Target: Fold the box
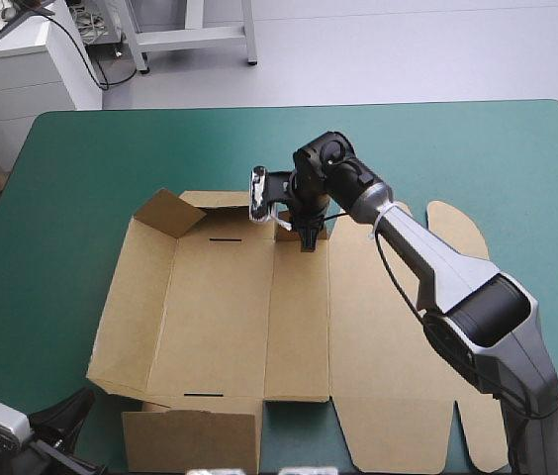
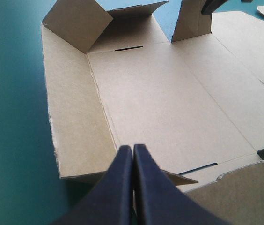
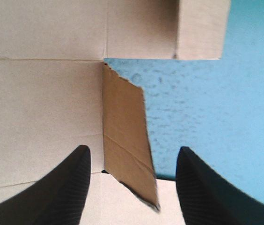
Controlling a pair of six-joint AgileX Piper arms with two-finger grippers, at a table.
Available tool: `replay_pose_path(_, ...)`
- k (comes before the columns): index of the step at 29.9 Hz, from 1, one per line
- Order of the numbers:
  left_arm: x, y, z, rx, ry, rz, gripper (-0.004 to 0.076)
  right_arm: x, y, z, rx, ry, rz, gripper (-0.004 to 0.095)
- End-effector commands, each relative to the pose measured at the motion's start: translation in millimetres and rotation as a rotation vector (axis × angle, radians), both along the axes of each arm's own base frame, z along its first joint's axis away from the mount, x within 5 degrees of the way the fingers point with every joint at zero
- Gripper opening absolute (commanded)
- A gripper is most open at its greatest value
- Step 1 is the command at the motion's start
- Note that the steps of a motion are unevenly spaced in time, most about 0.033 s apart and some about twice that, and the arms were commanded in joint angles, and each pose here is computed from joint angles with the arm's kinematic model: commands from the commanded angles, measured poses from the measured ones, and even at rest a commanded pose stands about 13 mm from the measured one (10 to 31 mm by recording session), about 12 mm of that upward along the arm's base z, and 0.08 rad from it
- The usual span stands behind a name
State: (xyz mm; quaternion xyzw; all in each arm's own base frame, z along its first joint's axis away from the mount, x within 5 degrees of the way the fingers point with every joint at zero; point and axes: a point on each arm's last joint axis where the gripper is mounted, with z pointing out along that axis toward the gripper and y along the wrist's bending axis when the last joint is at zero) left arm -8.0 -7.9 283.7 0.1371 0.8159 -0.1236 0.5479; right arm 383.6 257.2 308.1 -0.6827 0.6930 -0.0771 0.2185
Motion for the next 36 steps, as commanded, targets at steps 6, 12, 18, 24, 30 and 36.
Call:
replay_pose_path(6,-1.1,-0.5,12.0,-0.047,-0.084,0.002,-0.0009,-40.3,-34.9,129.5,0.278,-0.197,-0.246,0.0423)
replay_pose_path(12,-1.1,-0.5,12.0,-0.047,-0.084,0.002,-0.0009,-93.0,-72.8,199.1,0.526,-0.272,-0.425,-0.0009)
replay_pose_path(18,-1.1,-0.5,12.0,-0.047,-0.084,0.002,-0.0009,-151.7,-113.3,246.3,0.705,-0.329,-0.492,-0.0019)
replay_pose_path(24,-1.1,-0.5,12.0,-0.047,-0.084,0.002,-0.0009,-195.8,-148.0,237.8,0.714,-0.307,-0.585,-0.0016)
replay_pose_path(30,-1.1,-0.5,12.0,-0.047,-0.084,0.002,-0.0009,-245.8,-181.8,193.2,0.703,-0.211,-0.68,-0.0017)
replay_pose_path(36,-1.2,-0.8,12.0,-0.051,-0.084,0.0,-0.0009,-290.1,-209.3,123.8,0.765,-0.154,-0.739,-0.0016)
